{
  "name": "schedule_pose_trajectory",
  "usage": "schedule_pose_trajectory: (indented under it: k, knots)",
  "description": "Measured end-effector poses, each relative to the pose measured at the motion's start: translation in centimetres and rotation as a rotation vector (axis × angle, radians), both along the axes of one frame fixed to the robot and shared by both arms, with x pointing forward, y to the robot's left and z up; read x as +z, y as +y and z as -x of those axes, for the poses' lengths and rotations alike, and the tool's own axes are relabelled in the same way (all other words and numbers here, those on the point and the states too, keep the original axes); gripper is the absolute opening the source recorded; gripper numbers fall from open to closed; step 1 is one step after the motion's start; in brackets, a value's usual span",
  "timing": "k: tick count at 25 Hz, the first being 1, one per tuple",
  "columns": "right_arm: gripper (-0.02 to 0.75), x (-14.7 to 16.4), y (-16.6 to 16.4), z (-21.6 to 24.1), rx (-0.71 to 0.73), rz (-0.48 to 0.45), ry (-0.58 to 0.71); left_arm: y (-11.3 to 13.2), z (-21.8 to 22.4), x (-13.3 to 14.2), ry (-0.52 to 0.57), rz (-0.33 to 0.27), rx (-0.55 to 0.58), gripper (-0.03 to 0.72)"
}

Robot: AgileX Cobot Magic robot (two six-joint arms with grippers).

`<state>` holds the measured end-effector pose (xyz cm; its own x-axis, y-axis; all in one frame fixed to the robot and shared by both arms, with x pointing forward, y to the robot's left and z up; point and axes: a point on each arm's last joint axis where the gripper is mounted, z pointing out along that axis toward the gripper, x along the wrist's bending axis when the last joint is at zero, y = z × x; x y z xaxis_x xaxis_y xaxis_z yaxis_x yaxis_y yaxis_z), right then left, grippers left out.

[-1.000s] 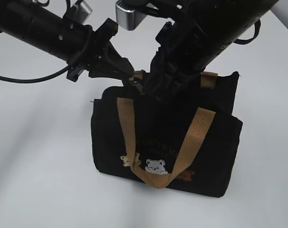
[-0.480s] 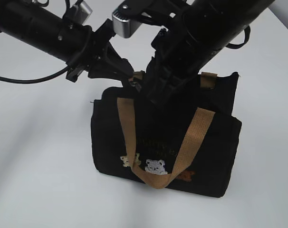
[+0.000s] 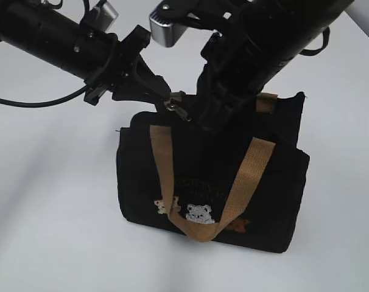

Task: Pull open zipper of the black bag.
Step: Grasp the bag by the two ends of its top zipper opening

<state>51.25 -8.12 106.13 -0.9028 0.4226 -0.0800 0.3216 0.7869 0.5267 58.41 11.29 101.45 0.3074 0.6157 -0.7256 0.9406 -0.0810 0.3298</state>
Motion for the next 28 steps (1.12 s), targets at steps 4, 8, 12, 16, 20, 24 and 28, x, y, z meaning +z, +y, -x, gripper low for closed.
schedule_pose_trajectory:
  k: [4, 8, 12, 16, 20, 24, 28]
  knots:
    - [-0.001, 0.9, -1.2, 0.5, -0.028, 0.076, -0.022, 0.0, 0.0, 0.0, 0.001, 0.000, -0.001, 0.027]
    - [-0.001, 1.9, -2.3, 1.1, -0.073, 0.119, -0.034, 0.0, 0.0, 0.0, 0.002, 0.000, -0.003, 0.027]
    - [-0.001, 2.5, -3.4, 1.7, -0.148, 0.181, -0.006, 0.0, 0.0, 0.0, 0.002, 0.000, -0.004, 0.027]
    - [-0.001, 3.0, -5.2, 1.9, -0.243, 0.244, 0.019, 0.0, 0.0, 0.0, 0.003, 0.000, -0.005, 0.027]
    - [-0.001, 3.5, -7.9, 1.5, -0.368, 0.260, 0.077, 0.0, 0.0, 0.0, 0.003, 0.000, -0.005, 0.027]
    - [-0.001, 3.4, -10.3, 0.9, -0.456, 0.284, 0.134, 0.0, 0.1, 0.0, 0.002, -0.002, -0.006, 0.027]
    - [-0.001, 3.4, -11.7, 0.3, -0.520, 0.250, 0.170, 0.0, 0.1, 0.0, 0.002, -0.002, -0.006, 0.027]
